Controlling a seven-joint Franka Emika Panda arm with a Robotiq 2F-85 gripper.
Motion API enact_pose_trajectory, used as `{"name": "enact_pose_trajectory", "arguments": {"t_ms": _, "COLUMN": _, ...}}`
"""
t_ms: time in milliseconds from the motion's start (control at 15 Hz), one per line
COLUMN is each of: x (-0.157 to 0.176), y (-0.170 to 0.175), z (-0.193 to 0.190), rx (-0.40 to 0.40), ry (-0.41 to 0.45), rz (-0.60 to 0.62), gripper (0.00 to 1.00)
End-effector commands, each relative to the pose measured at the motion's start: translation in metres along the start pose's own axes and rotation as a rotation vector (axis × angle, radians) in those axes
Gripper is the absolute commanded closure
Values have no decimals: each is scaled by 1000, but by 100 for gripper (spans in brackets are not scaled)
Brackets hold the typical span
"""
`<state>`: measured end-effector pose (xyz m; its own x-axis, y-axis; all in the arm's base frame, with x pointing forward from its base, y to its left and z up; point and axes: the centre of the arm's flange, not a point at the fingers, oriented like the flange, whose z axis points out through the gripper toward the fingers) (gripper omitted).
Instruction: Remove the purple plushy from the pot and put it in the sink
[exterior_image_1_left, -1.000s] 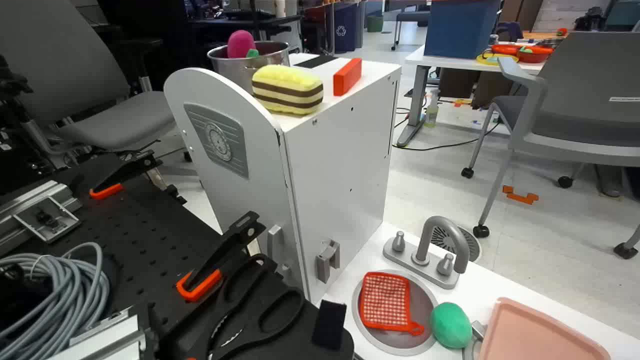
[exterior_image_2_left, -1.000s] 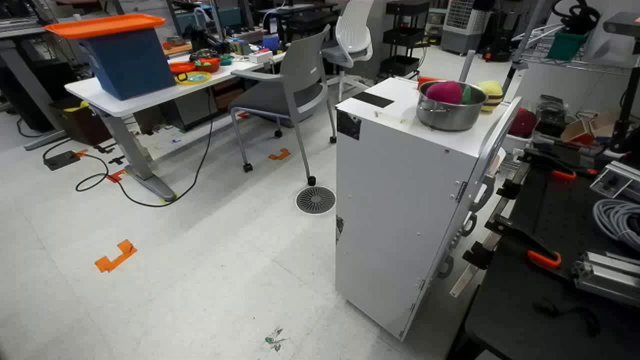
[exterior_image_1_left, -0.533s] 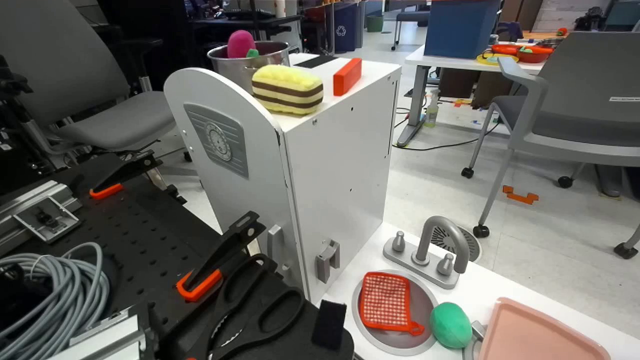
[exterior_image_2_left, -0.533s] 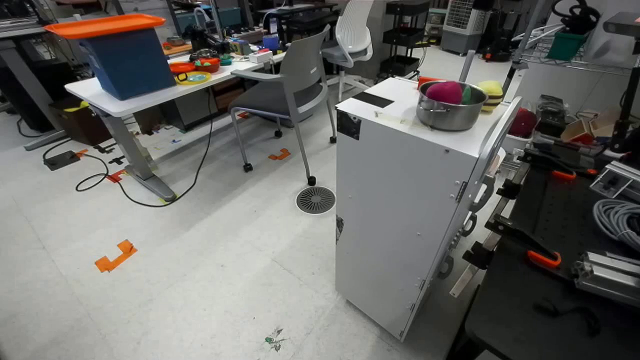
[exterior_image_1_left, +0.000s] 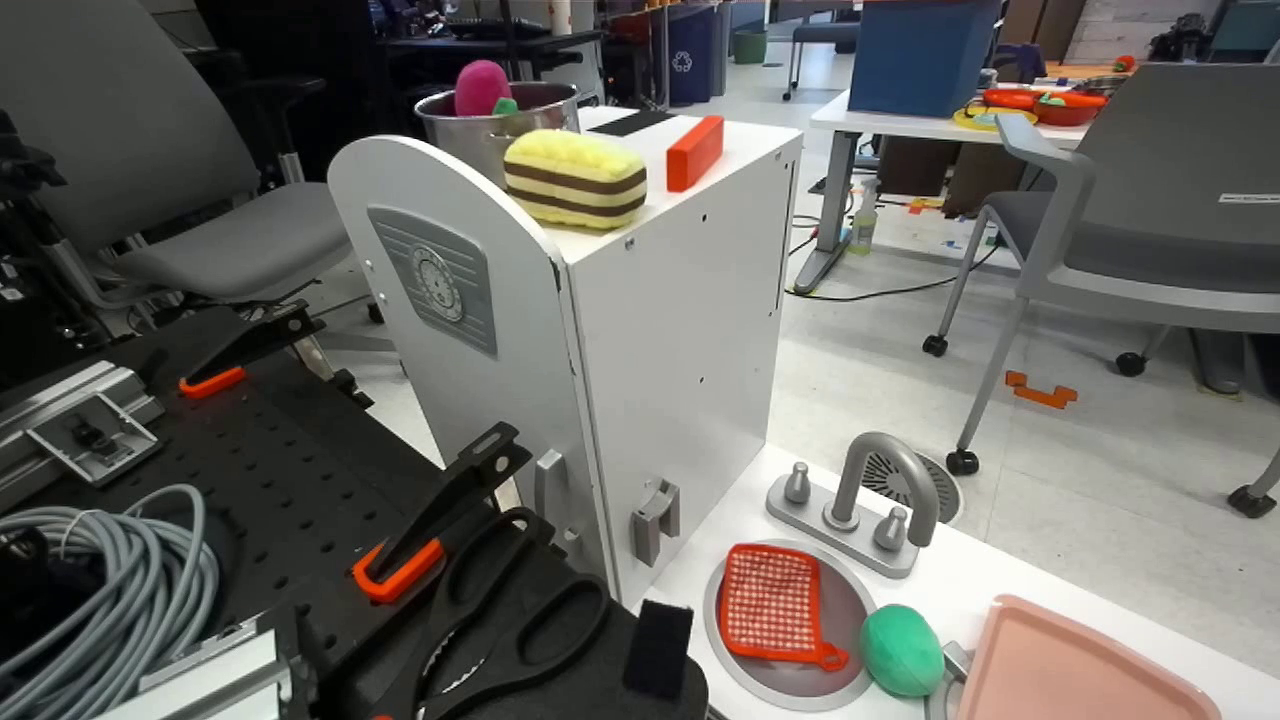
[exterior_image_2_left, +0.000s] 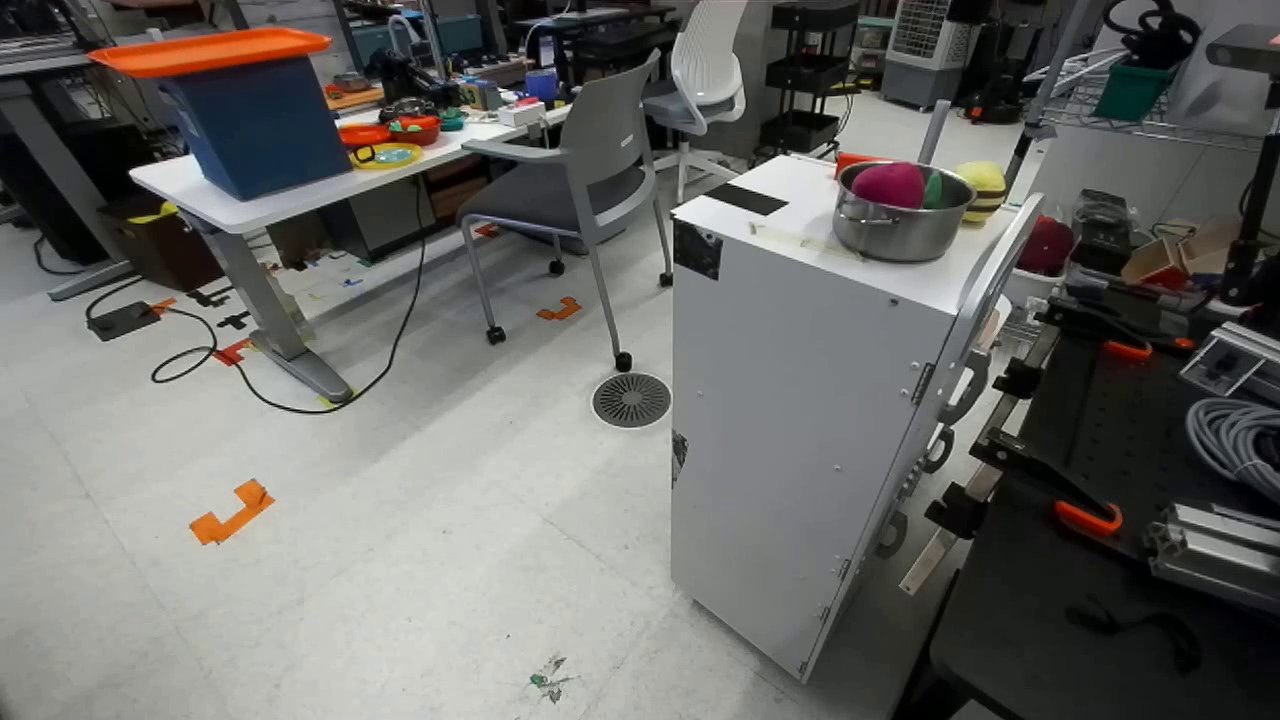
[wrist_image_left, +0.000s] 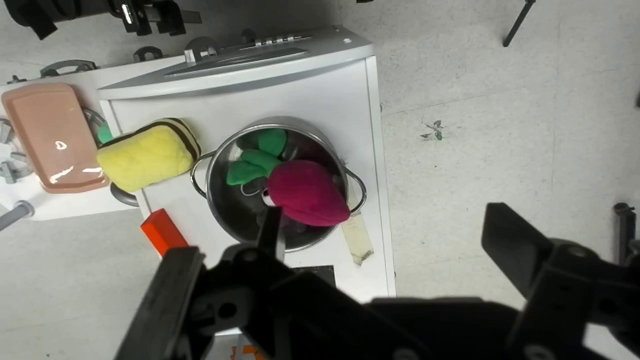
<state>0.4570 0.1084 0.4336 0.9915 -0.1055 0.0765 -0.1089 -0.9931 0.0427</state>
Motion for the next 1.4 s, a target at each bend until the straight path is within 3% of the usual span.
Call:
{"name": "enact_pose_trajectory", "arguments": {"t_ms": 0, "x": -1, "y": 8, "z": -7, "rx": 15, "ry": 11, "rz": 21, "gripper": 0}}
{"name": "enact_pose_trajectory", "arguments": {"t_ms": 600, "x": 7, "y": 46, "z": -17, "rx": 62, "ry": 30, "rz": 108, "gripper": 0}}
{"name": "enact_pose_trajectory", "arguments": {"t_ms": 933, "x": 22, "y": 62, "z": 1, "rx": 32, "ry": 27, "rz": 84, "gripper": 0}}
{"name": "enact_pose_trajectory", "arguments": {"t_ms": 1333, "x": 51, "y": 66, "z": 42, "rx": 15, "ry": -40, "rz": 52, "gripper": 0}}
